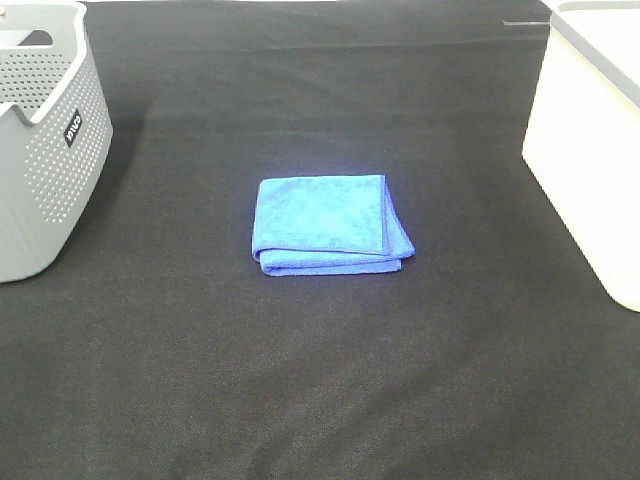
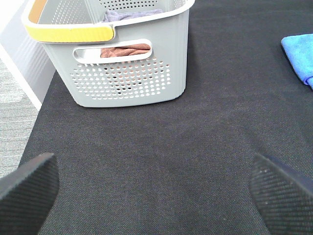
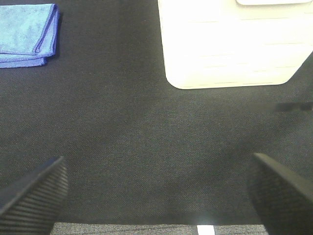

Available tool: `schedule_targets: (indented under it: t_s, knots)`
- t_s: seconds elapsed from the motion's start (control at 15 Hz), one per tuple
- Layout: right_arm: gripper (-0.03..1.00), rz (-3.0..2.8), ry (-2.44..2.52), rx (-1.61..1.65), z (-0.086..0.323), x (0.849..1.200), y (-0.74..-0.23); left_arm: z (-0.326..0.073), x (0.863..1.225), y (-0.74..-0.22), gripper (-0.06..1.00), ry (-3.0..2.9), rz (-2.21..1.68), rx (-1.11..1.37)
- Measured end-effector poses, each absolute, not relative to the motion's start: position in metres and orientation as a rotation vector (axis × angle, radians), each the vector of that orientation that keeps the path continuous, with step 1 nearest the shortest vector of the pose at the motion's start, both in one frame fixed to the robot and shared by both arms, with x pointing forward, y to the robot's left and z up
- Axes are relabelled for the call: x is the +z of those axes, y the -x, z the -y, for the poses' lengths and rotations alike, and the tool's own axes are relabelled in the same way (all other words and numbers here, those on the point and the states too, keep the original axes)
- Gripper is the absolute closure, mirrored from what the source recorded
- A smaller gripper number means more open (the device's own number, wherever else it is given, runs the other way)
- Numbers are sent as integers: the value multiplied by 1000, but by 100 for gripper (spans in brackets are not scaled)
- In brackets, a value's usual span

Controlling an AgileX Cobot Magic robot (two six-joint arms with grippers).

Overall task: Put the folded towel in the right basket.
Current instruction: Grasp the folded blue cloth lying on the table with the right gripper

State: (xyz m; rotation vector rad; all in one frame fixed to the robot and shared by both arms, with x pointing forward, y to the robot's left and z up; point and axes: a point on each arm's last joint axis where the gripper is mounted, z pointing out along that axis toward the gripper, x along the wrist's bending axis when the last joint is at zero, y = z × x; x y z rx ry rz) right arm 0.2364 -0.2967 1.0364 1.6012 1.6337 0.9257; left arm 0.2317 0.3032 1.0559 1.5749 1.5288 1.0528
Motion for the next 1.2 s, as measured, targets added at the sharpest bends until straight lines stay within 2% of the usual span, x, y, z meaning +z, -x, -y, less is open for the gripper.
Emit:
schedule_targets:
  t_s: [1.2]
  knots:
    - [1,-1634,-1601,926,297,1036,-236,-303,1056,-232,-5,-1575,-1529,1053]
